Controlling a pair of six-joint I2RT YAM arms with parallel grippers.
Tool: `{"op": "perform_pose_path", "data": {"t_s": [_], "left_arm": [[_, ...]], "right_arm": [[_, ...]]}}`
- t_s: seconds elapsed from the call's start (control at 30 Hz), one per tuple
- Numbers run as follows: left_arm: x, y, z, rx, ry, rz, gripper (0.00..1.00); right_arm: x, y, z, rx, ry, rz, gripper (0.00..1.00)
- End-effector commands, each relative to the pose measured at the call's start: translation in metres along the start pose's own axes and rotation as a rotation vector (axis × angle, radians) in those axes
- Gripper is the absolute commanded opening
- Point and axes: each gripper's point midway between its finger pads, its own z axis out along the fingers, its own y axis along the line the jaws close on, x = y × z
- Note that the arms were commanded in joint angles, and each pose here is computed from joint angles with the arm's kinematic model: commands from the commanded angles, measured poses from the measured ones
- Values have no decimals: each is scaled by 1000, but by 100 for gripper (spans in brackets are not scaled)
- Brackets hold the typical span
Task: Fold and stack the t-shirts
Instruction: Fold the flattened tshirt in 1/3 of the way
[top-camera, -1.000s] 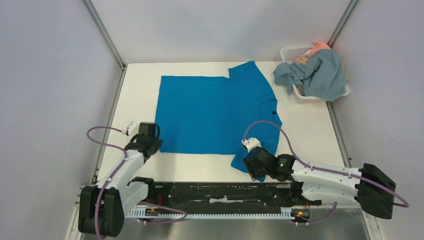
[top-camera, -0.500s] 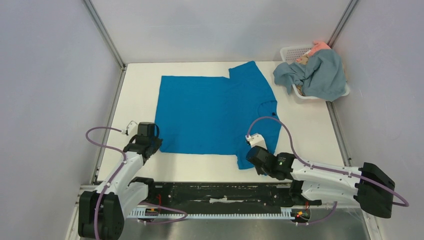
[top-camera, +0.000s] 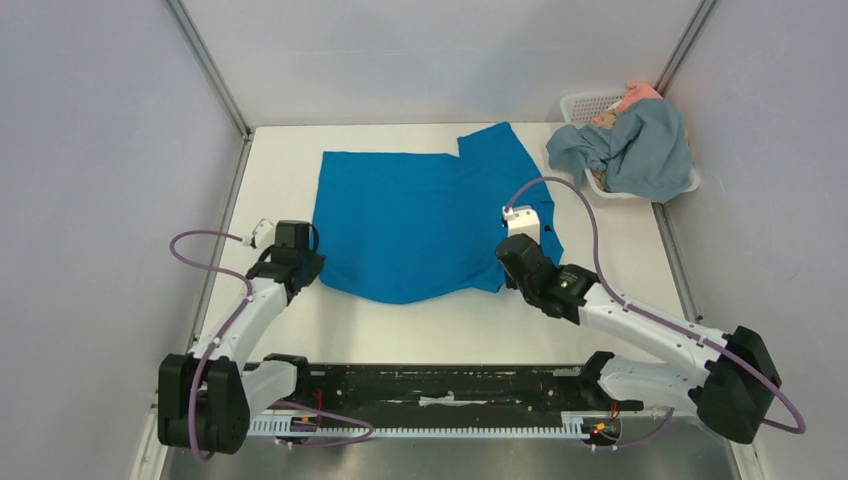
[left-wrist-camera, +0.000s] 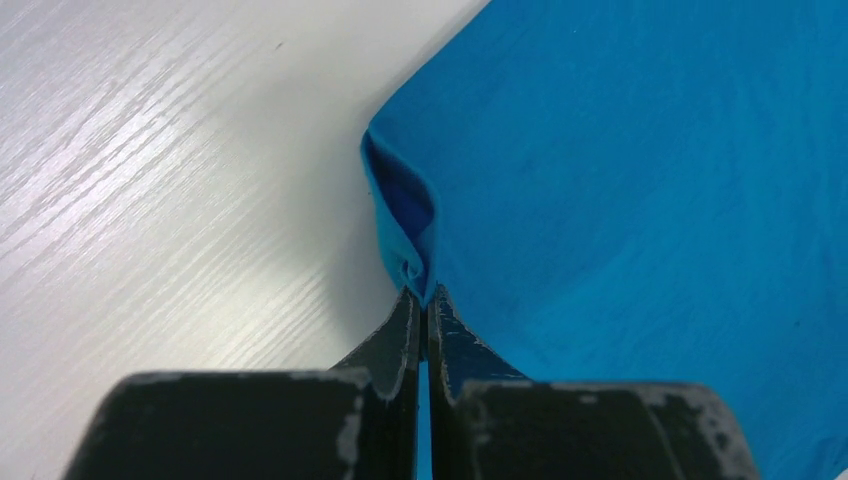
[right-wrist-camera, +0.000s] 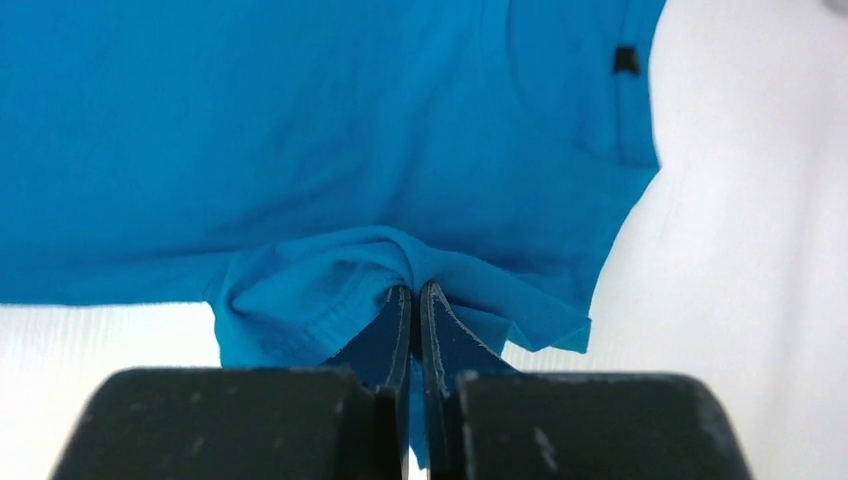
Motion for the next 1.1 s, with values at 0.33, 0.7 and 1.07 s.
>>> {"op": "perform_pose_path", "data": {"t_s": [0.33, 0.7, 1.07], "left_arm": [[-55, -64, 23, -5, -98, -84, 2], [-70, -88, 68, -85, -80, -65, 2], [-96, -93, 77, -169, -56, -67, 80]], "right_arm": [[-105, -19, 51, 40, -125, 43, 0], [-123, -37, 115, 15, -56, 52, 5], [-186, -85, 191, 107, -72, 66, 82]]}}
